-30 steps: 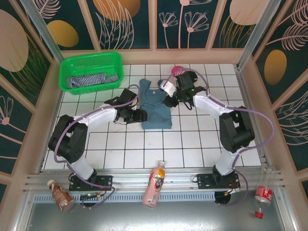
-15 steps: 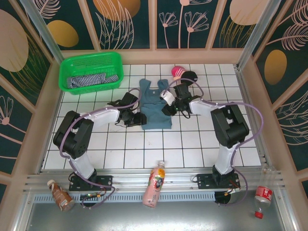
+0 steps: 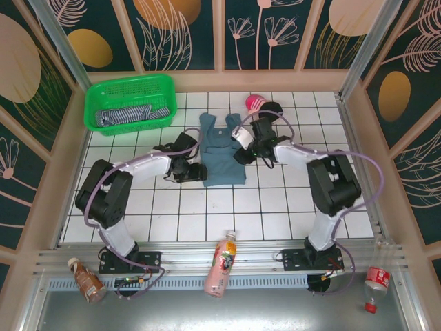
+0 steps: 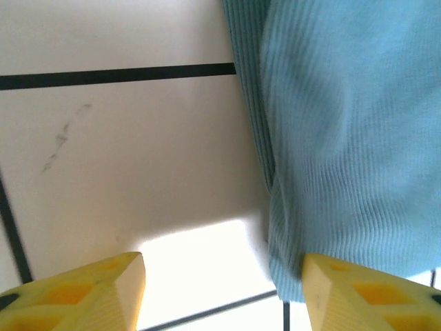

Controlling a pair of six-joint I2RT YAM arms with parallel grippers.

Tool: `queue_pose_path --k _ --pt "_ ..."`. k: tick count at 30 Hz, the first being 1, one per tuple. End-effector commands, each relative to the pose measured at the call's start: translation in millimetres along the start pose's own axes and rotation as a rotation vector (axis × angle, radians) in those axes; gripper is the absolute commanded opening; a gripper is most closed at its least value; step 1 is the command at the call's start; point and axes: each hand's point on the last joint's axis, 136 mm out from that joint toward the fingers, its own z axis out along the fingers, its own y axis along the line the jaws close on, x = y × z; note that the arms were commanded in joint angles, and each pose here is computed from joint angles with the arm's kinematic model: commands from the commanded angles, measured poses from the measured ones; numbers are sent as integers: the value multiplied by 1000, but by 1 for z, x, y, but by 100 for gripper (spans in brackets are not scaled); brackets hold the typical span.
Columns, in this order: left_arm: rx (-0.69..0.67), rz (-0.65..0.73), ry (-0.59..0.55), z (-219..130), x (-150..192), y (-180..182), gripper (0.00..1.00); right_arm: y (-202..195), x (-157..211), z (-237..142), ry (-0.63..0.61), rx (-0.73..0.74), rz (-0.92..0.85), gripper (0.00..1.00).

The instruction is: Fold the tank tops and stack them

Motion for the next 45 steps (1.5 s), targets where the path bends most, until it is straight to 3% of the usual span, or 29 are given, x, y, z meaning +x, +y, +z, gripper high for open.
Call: queue_pose_path --k 1,3,5,10,17,26,32,38,45 --pt "2 -4 -46 -32 -9 -2 66 42 -19 -31 -117 -61 -137 53" --pt "-9 -15 -57 -39 -12 5 68 66 -9 -37 -134 -79 -207 57" --pt "-9 -21 -69 -44 -16 9 70 87 11 -35 -114 -88 -297 67" --pt "-9 -36 -86 -49 -23 17 73 117 26 -23 -109 -84 -478 69" --pt "-9 -44 -88 -50 -24 21 74 110 12 3 -100 9 -609 69" --pt "-16 -40 -73 -46 -16 27 74 99 36 28 8 25 -660 67" --pt "-27 -39 -69 -45 -12 31 74 99 35 35 31 4 -626 50" --pt "-56 -30 -69 -50 -10 37 75 109 33 27 28 -46 -590 22" --pt "-62 -23 -101 -65 -13 37 75 154 40 -17 55 -243 -435 15"
